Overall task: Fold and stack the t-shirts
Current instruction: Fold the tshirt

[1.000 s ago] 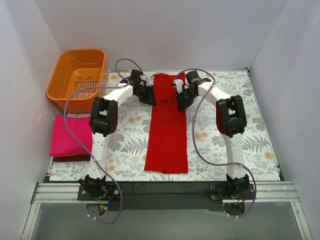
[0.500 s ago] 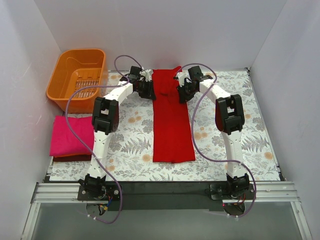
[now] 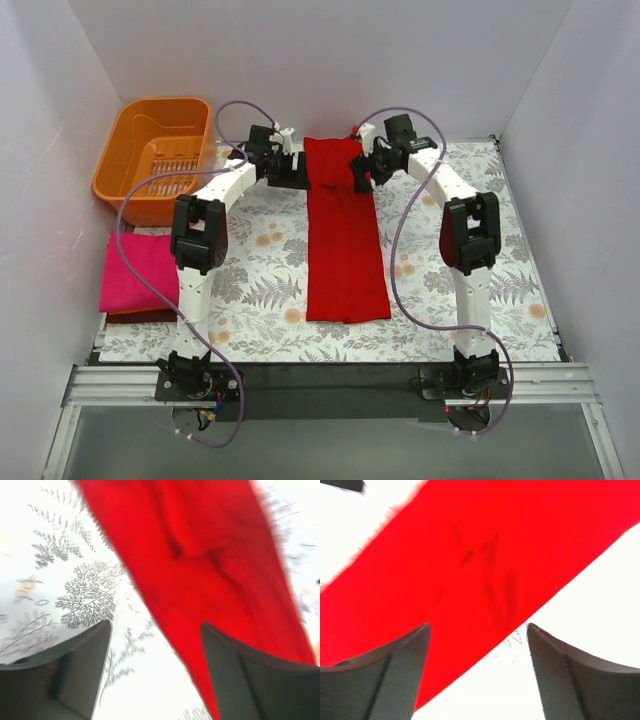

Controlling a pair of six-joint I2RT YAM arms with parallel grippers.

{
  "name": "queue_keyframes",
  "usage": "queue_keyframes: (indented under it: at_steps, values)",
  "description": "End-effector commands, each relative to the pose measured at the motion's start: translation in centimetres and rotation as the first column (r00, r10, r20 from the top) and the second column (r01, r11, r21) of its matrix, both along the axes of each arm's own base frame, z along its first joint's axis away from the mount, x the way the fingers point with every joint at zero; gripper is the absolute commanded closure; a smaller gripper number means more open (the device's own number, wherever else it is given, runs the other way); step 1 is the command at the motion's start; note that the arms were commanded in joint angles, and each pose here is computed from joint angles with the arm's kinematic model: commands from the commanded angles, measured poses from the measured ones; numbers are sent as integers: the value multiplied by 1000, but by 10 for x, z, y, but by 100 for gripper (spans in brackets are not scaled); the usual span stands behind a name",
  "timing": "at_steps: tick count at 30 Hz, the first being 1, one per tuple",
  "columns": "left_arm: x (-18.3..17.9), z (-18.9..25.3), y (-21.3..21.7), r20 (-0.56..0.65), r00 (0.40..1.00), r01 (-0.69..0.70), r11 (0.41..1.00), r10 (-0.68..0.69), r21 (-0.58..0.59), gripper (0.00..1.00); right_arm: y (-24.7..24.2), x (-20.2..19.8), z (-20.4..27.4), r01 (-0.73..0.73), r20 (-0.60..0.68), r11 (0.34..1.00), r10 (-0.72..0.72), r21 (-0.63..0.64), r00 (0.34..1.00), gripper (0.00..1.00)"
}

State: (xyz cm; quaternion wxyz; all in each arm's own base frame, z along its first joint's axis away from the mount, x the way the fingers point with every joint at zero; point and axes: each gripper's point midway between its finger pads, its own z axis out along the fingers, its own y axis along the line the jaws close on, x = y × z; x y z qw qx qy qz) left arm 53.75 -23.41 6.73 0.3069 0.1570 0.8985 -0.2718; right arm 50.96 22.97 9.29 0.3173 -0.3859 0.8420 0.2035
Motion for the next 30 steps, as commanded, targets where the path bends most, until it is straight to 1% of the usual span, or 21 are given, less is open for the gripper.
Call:
queue_keyframes:
  at_steps: [1,2,4,6,8,9,11,12,13,14,16,17,18,19,20,21,22,23,26,27,30]
  values:
    - [3,176,-6,391,920,84,991,-36,-106,26,16,-5,163,-132,335,980,76,148,939,12]
    - [-4,193,-6,434,900,109,988,-50,-111,20,16,-9,177,-149,369,976,83,156,926,10]
    - [-21,235,-3,541,840,131,982,-35,-139,18,17,-25,218,-218,475,962,116,166,872,2]
    - [-29,240,2,587,810,105,980,15,-170,17,13,-44,236,-243,523,956,124,164,843,2]
    - [-62,268,-2,699,705,253,963,-121,-88,17,11,-58,237,-271,547,949,143,161,825,2]
    - [-80,252,-5,691,696,321,945,-195,-56,16,9,-72,252,-300,583,942,161,150,796,2]
    - [-115,261,-8,722,637,398,917,-269,-9,16,7,-92,248,-357,602,928,224,110,767,2]
    - [-130,254,-10,731,597,442,896,-331,45,15,3,-109,241,-378,599,921,252,92,760,2]
    - [-150,222,-16,689,617,476,878,-381,59,15,2,-121,233,-419,606,906,301,60,736,1]
    - [-164,216,-17,693,595,494,865,-409,86,15,1,-133,223,-440,600,897,333,37,728,1]
    - [-206,207,-24,703,515,551,818,-490,166,15,-6,-172,185,-478,537,879,400,6,743,2]
    - [-226,174,-23,658,532,574,798,-533,182,16,-4,-187,173,-521,542,852,460,-47,703,2]
    - [-250,168,-28,657,501,590,778,-564,217,17,-9,-208,166,-535,535,842,482,-65,694,3]
    - [-263,156,-30,652,469,606,754,-595,252,19,-13,-228,128,-553,470,830,518,-74,714,4]
    - [-284,122,-26,604,483,634,729,-634,258,20,-10,-247,111,-595,454,797,568,-99,686,5]
    - [-296,113,-27,599,462,650,709,-654,274,21,-12,-263,106,-614,465,780,591,-121,659,7]
    - [-314,109,-34,604,412,677,673,-682,298,23,-14,-289,70,-656,402,745,642,-124,653,9]
    - [-331,81,-30,564,424,698,653,-708,295,25,-15,-300,58,-682,398,715,676,-151,620,11]
    - [-357,57,-36,541,380,739,598,-750,310,32,-21,-334,16,-733,346,657,738,-176,579,23]
    - [-365,43,-35,527,377,749,585,-762,310,34,-22,-341,7,-741,334,648,747,-176,574,31]
    - [-373,22,-40,508,365,757,566,-780,327,42,-25,-349,-21,-746,308,638,761,-192,571,39]
